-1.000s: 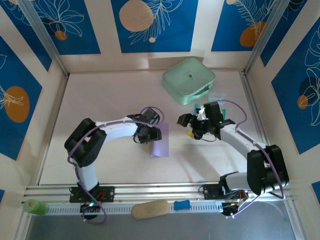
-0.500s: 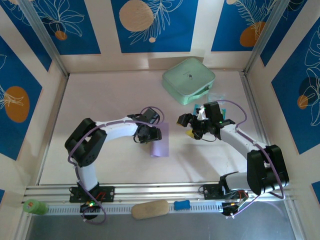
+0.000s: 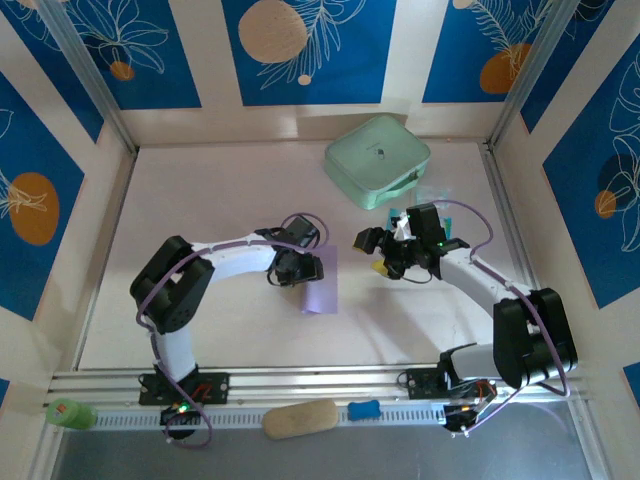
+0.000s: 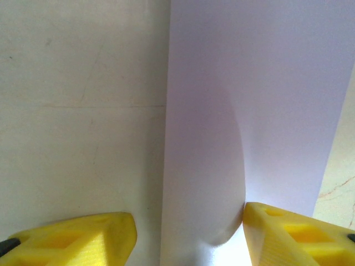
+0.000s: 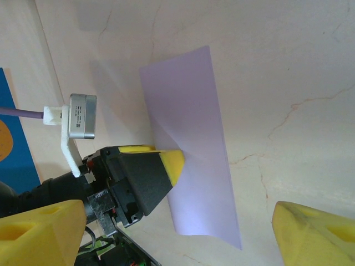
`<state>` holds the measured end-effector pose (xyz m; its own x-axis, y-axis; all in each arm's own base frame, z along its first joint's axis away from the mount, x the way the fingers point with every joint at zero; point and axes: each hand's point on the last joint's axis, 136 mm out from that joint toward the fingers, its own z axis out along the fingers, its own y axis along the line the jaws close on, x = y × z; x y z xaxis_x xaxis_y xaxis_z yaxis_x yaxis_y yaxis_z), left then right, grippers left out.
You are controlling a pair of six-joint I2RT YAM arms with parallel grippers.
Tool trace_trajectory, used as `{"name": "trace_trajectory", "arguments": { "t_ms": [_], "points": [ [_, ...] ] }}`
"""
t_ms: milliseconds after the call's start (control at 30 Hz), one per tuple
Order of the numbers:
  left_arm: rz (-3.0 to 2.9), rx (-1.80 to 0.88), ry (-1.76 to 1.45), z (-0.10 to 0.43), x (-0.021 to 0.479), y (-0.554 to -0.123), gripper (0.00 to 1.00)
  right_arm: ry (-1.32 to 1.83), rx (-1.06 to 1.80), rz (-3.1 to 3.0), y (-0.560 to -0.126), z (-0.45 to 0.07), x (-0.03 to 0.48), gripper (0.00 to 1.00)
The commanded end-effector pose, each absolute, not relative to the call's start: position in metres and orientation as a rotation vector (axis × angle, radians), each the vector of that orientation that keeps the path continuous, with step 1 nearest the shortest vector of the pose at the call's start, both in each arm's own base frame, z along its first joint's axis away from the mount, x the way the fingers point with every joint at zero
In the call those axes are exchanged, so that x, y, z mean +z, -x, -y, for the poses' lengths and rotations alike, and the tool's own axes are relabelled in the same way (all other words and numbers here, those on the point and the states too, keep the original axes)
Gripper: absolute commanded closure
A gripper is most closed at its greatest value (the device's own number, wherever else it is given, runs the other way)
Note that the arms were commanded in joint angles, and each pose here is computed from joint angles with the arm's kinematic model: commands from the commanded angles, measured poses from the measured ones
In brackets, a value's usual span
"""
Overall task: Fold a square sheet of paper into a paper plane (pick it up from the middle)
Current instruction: First fold the square sheet of paper in half at the center of the table.
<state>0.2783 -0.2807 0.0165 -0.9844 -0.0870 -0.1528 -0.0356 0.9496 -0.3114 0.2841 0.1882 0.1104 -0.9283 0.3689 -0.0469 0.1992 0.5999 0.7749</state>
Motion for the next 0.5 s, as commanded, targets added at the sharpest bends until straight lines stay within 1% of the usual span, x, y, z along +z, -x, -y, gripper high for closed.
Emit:
{"name": "trace_trajectory", "arguments": {
  "t_ms": [0,467],
  "points": [
    [-3.008,-0.316,0.047,0.2634,-0.0336,-0.2706,0.40,-0.435,1.250,-2.636,-0.2818,-0.1925,0.1111,0.12],
    [-3.015,-0.357,0.056,0.2688,-0.0380,-0.2700,0.40,-0.414,1.260,-2.642,-0.2811,-0.1961,0.1116,0.13]
  ]
}}
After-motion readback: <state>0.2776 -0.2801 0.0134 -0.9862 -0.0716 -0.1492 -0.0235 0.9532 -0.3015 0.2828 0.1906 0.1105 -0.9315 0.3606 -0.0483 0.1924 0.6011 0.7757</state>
